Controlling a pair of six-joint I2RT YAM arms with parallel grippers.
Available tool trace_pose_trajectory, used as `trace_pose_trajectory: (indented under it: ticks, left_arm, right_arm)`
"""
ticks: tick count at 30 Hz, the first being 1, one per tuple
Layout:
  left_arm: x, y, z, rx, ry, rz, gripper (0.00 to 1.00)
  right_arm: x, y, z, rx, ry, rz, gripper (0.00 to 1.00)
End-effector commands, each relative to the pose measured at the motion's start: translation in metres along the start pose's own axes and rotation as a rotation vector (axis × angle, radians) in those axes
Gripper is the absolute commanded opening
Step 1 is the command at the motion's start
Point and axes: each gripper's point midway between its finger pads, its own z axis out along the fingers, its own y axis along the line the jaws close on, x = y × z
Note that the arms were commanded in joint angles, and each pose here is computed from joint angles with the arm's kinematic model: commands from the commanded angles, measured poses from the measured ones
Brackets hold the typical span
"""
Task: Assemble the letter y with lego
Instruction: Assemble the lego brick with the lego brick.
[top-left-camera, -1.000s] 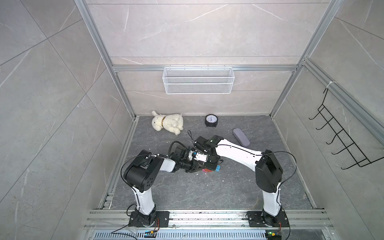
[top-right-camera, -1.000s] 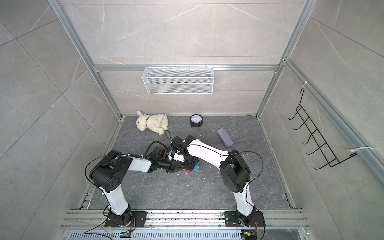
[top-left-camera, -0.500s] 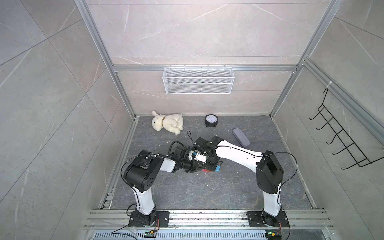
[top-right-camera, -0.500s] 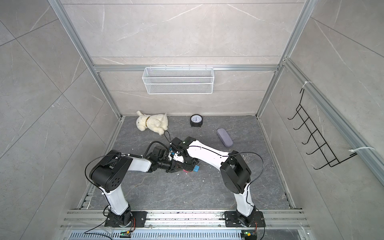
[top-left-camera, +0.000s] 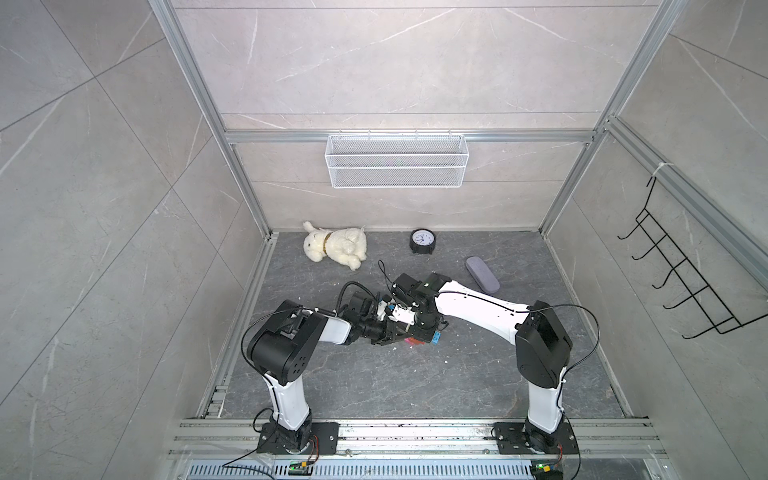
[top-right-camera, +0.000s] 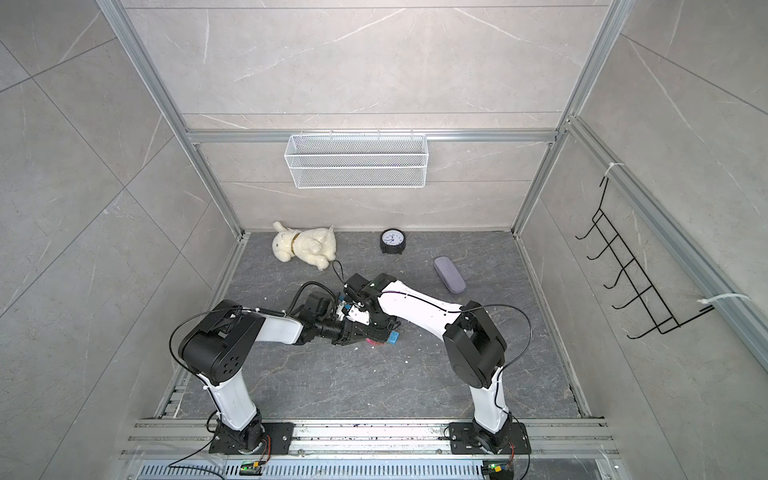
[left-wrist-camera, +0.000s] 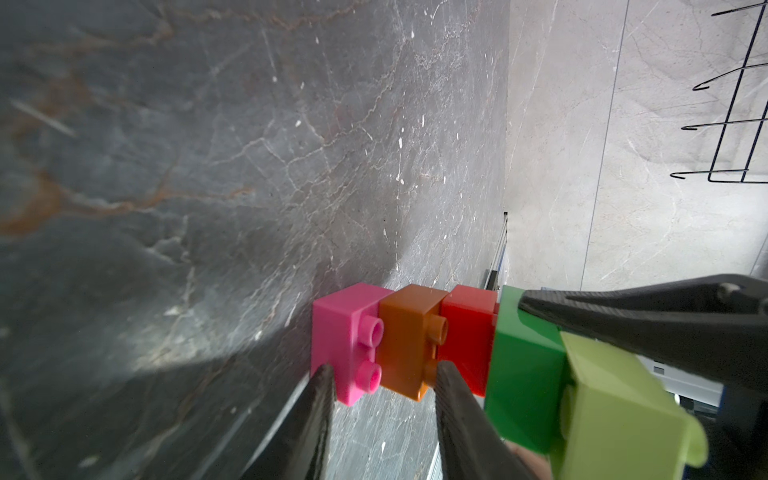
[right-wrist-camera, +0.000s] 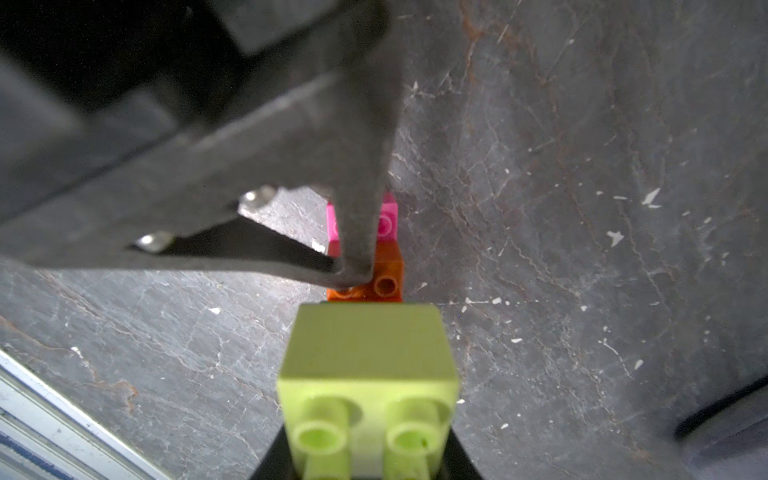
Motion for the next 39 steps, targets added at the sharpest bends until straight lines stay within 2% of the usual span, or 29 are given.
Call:
trace_pose_trajectory:
  ticks: [1,9,23,39]
  left_arm:
    - [0.055,0.08,0.003,-0.312,0.095,-0.161,0.41]
    - [0.055,0.079,0.002,-0.313,0.092,-0.154,0.41]
    - [0.055,0.079,0.002,-0.315,0.091,-0.155,0.41]
    - [0.052,0.072,0.0,-0.296,0.078,-0.141,0.43]
  right_arm:
    - [0.002,0.015,0.056,-0.071,0.056,0.004,0.31]
    - [0.008,0.007,0.067,-0.034,0.124,0.019,0.3]
    - [0.015,0.007,0.086,-0.028,0.173,0.041,0.29]
    - [-0.004,0.0,0.055,-0.014,0.104,0.016,0.29]
